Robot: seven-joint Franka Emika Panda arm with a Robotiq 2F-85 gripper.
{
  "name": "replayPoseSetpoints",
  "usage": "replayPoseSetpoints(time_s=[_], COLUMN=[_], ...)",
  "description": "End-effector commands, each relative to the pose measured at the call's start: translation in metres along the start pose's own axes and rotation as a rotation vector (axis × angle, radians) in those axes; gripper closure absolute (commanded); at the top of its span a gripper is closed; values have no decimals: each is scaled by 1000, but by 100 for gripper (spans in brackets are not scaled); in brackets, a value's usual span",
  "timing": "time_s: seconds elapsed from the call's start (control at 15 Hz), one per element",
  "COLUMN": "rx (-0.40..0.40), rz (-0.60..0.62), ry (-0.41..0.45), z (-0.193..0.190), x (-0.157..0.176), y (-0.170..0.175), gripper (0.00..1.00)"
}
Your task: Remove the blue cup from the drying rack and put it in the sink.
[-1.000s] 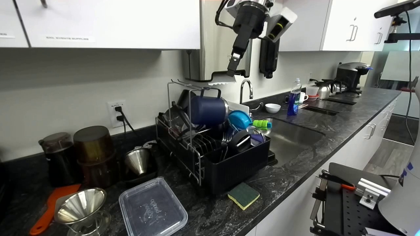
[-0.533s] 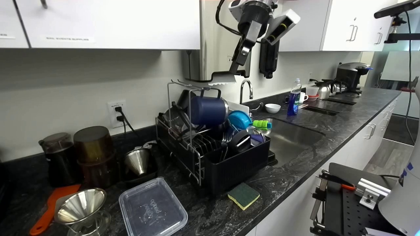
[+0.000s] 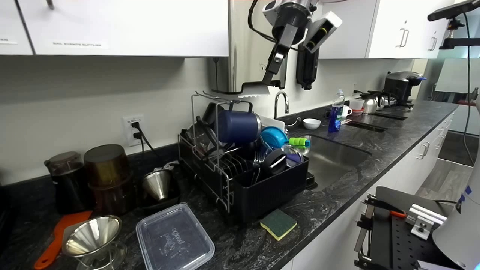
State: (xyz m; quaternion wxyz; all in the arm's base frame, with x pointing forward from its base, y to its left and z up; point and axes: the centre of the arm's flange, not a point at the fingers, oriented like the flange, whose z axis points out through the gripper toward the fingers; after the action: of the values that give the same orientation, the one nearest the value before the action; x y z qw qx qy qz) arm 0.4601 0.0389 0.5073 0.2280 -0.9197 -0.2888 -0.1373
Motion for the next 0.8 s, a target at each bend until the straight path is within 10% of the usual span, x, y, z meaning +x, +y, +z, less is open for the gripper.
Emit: replayPoseSetpoints(time_s=[0.0, 0.73], rx=[-6, 153], rz=[-24, -194], ry=[9, 301], z=[0, 14], x=[0, -48], y=[2, 51], gripper=[0, 0])
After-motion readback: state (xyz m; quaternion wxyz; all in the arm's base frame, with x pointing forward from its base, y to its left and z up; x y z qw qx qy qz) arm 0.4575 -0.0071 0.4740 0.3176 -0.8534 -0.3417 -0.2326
